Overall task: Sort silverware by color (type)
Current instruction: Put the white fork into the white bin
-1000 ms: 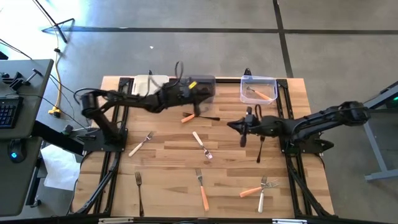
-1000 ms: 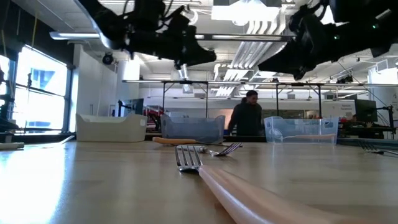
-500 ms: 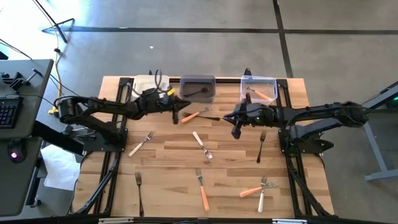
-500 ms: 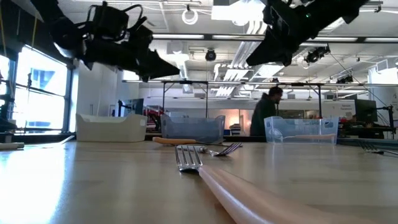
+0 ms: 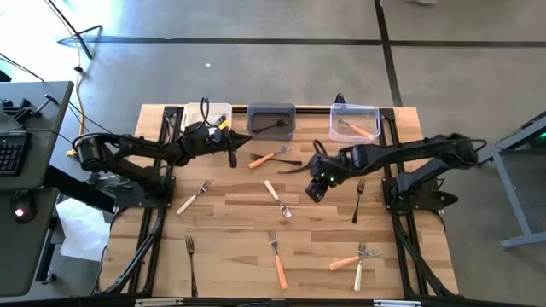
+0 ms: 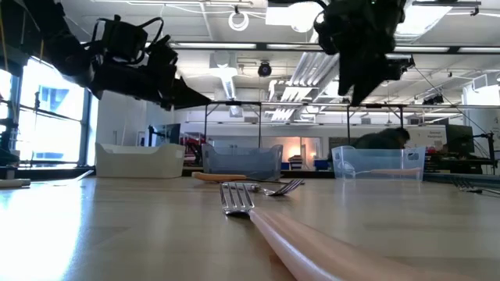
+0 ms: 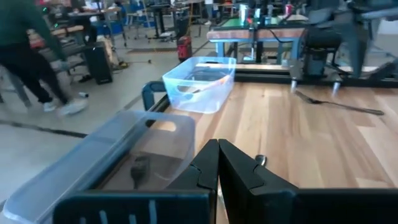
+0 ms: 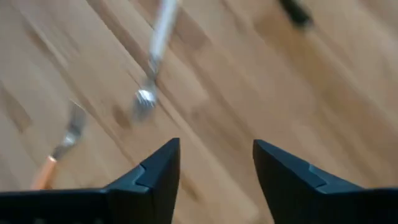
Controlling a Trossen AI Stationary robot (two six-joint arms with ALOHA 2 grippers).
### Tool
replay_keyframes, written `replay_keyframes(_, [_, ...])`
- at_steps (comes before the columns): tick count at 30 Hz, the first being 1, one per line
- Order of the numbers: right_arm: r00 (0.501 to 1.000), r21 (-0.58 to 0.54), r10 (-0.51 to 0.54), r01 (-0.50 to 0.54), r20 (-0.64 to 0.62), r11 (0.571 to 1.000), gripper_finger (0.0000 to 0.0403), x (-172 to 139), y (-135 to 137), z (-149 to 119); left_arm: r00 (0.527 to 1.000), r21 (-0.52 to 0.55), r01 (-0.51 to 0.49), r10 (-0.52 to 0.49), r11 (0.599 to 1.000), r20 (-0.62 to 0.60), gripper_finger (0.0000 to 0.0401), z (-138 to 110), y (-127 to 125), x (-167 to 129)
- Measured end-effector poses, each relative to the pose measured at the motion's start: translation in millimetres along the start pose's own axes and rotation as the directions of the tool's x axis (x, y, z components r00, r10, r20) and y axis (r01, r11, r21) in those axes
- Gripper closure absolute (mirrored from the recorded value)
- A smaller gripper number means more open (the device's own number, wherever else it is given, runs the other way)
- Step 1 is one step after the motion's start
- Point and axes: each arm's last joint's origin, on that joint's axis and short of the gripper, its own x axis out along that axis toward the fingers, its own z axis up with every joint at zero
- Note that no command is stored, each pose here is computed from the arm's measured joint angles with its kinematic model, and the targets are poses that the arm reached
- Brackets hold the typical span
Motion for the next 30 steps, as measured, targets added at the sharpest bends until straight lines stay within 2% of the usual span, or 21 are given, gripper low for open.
replay_keyframes(4, [0.990,0.163,-0.062,0.082,-0.124,0.983,0.0192,1,5,-16,0.999,-0.037,-0.028,0.029,0.999,0.016,0.0400,-6,9,-8])
replay_keyframes(9, [0.950,0.327,-0.149,0.237,-0.273,0.915,0.0185,-3,7,-42,0.995,-0.049,-0.038,0.042,0.998,0.087,0.0401,-10,19,-19])
replay_keyframes(13, [0.918,0.399,-0.177,0.321,-0.356,0.859,0.0185,-3,5,-56,0.996,-0.070,-0.053,0.058,0.996,0.071,0.0401,-16,24,-25])
replay_keyframes(19, [0.883,0.477,-0.149,0.375,-0.445,0.795,0.0185,22,-17,-82,0.995,-0.085,-0.060,0.066,0.995,0.071,0.0401,-17,26,-25])
replay_keyframes(21, [0.893,0.512,-0.121,0.355,-0.434,0.782,0.0185,29,-26,-88,0.995,-0.085,-0.059,0.065,0.995,0.071,0.0401,-16,26,-25])
replay_keyframes(25, [0.941,0.574,-0.053,0.248,-0.335,0.780,0.0185,43,-39,-91,0.995,-0.085,-0.059,0.066,0.995,0.072,0.0401,-16,26,-25])
replay_keyframes(30, [0.987,0.556,0.102,-0.014,-0.128,0.831,0.0185,59,-38,-62,0.994,-0.083,-0.064,0.070,0.995,0.079,0.0401,-16,27,-25])
